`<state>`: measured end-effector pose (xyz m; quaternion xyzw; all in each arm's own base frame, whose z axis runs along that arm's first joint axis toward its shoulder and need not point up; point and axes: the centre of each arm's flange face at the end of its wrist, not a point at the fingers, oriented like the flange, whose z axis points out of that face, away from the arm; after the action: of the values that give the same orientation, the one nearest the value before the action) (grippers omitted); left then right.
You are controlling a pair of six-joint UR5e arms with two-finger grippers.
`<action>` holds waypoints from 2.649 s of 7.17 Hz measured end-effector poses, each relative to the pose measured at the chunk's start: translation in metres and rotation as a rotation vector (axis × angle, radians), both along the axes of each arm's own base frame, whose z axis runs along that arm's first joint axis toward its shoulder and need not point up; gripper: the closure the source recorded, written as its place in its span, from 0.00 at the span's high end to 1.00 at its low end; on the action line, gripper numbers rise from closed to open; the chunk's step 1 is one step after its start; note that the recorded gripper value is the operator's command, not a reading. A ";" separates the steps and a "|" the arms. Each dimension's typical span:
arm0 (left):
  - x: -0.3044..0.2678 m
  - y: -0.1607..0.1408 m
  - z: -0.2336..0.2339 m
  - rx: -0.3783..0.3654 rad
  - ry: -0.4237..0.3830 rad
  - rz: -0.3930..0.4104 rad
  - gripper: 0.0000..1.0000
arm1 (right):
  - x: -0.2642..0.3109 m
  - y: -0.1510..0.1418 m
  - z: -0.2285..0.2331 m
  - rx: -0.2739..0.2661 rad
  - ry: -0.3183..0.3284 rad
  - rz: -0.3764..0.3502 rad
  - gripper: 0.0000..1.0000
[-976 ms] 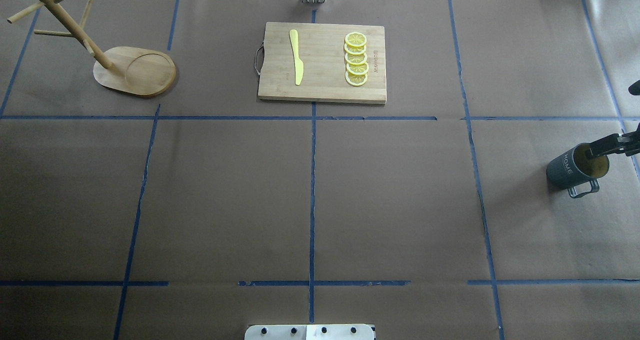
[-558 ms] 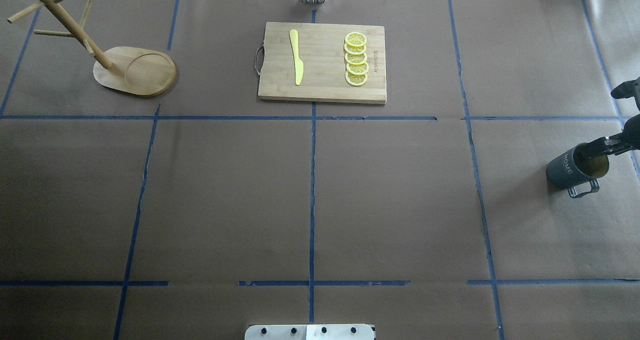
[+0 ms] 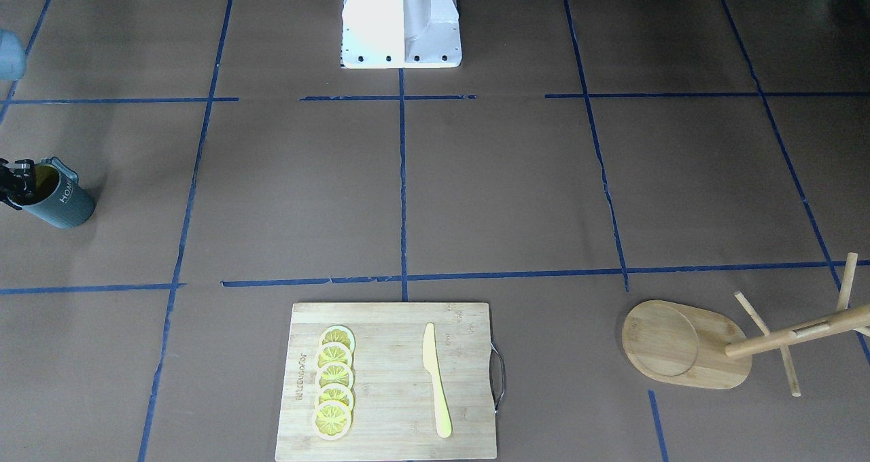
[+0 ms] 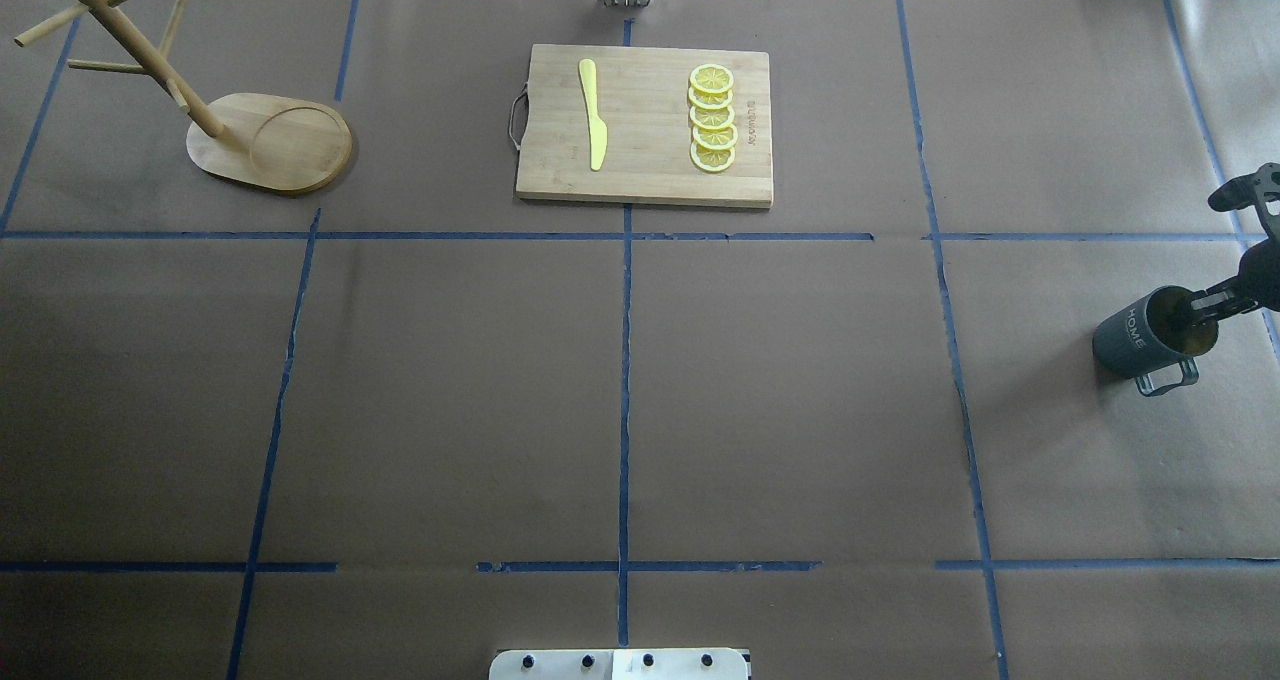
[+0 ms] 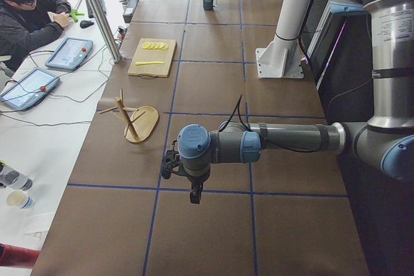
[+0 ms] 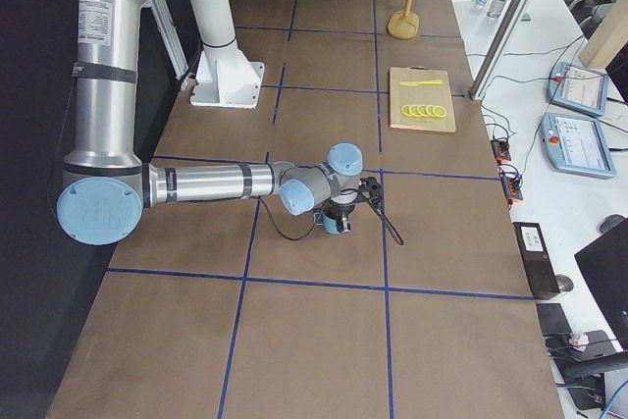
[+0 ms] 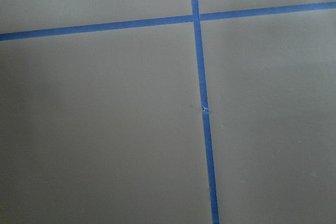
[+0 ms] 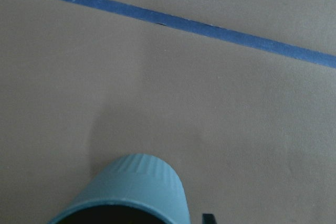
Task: Hang cup on storage rack
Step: 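Grasp the teal mug by its rim with the right gripper, then carry the teal mug toward the table center and lower it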
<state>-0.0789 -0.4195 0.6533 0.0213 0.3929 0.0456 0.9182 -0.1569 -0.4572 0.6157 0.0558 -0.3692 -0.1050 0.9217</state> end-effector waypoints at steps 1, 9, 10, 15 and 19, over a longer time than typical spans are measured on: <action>0.000 0.000 0.000 0.000 0.000 0.000 1.00 | 0.000 0.000 -0.001 0.000 -0.002 0.001 0.00; 0.000 0.000 -0.001 0.002 0.000 0.000 1.00 | -0.075 0.010 -0.155 -0.499 -0.201 0.509 0.00; 0.000 0.000 -0.001 0.002 0.000 0.000 1.00 | -0.111 0.013 -0.180 -0.538 -0.196 0.549 0.00; 0.000 0.000 -0.002 0.004 0.000 0.000 1.00 | -0.283 0.039 -0.335 -0.592 -0.076 0.652 0.00; 0.001 0.001 0.000 0.000 0.001 0.002 1.00 | -0.372 0.044 -0.411 -0.654 -0.076 0.715 0.02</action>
<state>-0.0784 -0.4188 0.6532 0.0209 0.3934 0.0464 0.9180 -0.5286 -0.4132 0.2052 -0.1096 -0.3738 0.3418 0.8553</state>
